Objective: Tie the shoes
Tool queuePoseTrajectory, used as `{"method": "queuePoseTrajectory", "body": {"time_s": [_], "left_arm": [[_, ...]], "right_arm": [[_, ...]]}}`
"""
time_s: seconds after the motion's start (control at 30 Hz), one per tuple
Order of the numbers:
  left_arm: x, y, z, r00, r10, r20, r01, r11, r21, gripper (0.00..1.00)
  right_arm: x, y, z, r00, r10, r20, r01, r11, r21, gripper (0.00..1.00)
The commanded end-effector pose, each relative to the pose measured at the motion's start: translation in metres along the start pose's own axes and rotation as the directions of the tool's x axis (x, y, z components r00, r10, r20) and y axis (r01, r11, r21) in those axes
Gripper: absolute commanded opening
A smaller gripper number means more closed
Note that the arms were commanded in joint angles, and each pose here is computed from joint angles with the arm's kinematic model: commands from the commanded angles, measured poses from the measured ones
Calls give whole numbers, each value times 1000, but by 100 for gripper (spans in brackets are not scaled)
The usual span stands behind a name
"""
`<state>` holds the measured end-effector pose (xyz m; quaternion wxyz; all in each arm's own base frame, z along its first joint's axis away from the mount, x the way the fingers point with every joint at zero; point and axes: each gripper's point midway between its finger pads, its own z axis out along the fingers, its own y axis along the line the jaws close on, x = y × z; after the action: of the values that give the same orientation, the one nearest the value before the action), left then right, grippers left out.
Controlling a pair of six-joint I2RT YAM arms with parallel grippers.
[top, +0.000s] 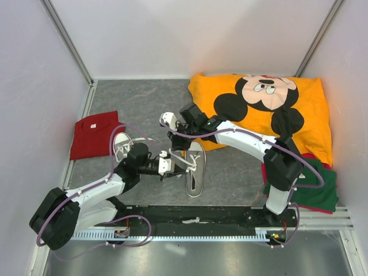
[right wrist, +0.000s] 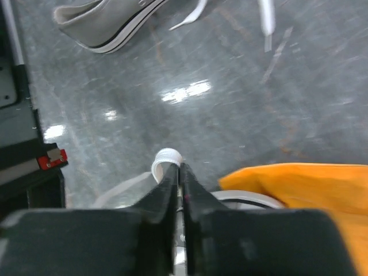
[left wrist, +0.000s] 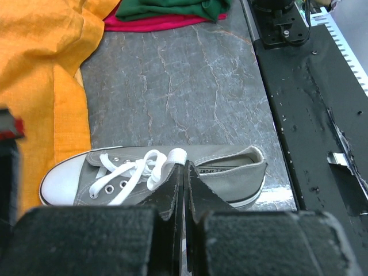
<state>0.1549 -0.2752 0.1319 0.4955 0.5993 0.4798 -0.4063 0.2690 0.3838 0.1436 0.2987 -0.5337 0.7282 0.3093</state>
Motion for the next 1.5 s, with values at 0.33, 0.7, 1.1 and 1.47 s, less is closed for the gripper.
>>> {"method": "queuePoseTrajectory", "body": {"time_s": [0.33,0.7,1.1,1.47], "left_arm": [[-2,11,4,996,94,6,-94,995,-22,2],[-3,24,6,995,95,7,-94,993,-68,2],[-8,23,8,992,124,28,-123,991,-52,2],[-8,25,8,991,130,24,-128,990,-60,2]], "right_arm": [[2,20,-72,994,105,7,-104,991,-82,78],[40,64,-69,971,236,-41,-238,929,-282,69],[49,63,-53,957,286,-42,-285,910,-301,52],[53,64,-50,951,303,-59,-307,901,-308,44]]}}
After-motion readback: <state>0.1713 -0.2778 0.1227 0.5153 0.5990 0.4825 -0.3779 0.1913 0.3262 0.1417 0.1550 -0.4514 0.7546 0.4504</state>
